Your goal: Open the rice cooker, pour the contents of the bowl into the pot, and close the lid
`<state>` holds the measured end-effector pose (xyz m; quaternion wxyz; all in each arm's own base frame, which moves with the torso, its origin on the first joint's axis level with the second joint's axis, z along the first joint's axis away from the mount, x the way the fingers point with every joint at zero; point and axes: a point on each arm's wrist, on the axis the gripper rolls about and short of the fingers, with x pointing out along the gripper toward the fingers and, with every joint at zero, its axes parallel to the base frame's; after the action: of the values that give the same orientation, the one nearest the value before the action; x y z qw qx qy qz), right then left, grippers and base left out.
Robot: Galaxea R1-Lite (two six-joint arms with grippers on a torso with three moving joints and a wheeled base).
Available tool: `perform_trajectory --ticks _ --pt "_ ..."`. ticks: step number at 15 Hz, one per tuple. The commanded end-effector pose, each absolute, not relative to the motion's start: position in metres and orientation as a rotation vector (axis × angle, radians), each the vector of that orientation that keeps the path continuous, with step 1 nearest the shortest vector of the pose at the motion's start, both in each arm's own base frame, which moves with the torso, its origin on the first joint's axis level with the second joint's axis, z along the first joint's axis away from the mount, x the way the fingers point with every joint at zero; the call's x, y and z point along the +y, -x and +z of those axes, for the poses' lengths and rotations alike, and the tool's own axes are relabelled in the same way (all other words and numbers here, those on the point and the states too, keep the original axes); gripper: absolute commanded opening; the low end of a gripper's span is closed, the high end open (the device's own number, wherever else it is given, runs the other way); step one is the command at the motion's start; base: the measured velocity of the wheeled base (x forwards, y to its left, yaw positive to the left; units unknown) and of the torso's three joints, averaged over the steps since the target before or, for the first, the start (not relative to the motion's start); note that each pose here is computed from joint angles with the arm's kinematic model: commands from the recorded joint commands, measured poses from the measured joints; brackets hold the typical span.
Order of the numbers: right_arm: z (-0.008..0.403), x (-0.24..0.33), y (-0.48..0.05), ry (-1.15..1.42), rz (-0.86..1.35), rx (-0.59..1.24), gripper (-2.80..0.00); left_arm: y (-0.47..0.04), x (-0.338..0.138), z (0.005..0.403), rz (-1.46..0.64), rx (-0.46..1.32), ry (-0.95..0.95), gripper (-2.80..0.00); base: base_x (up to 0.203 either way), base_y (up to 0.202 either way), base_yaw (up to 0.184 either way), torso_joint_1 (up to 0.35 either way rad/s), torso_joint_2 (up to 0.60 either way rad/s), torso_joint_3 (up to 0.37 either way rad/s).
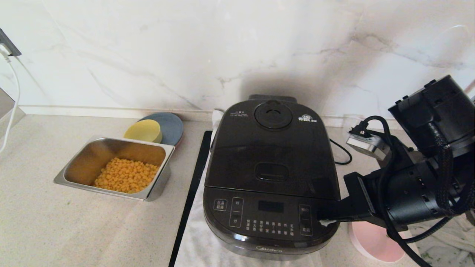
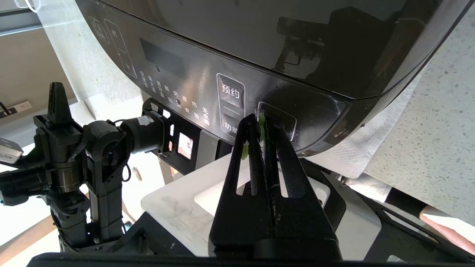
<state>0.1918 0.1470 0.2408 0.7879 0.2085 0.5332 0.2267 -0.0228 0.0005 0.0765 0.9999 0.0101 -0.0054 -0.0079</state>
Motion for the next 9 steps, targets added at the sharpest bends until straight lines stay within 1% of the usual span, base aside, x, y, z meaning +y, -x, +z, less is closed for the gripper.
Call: perform_trajectory --ticks 1,5,9 --pt "0.237 0.146 -0.192 -0.456 0.480 1.151 -2.80 0.022 0.000 0.074 -0.015 -0.005 -0.020 -2.80 0.000 0.000 0.000 0.000 0.00 0.000" --pt "0.241 0.144 -0.191 -0.467 0.492 1.118 -2.80 0.022 0.000 0.074 -0.015 -0.005 -0.020 -2.80 0.000 0.000 0.000 0.000 0.00 0.000" --pt "0.260 0.139 -0.184 -0.491 0.536 1.052 -2.80 0.022 0.000 0.074 -0.015 -0.005 -0.020 -2.80 0.000 0.000 0.000 0.000 0.00 0.000"
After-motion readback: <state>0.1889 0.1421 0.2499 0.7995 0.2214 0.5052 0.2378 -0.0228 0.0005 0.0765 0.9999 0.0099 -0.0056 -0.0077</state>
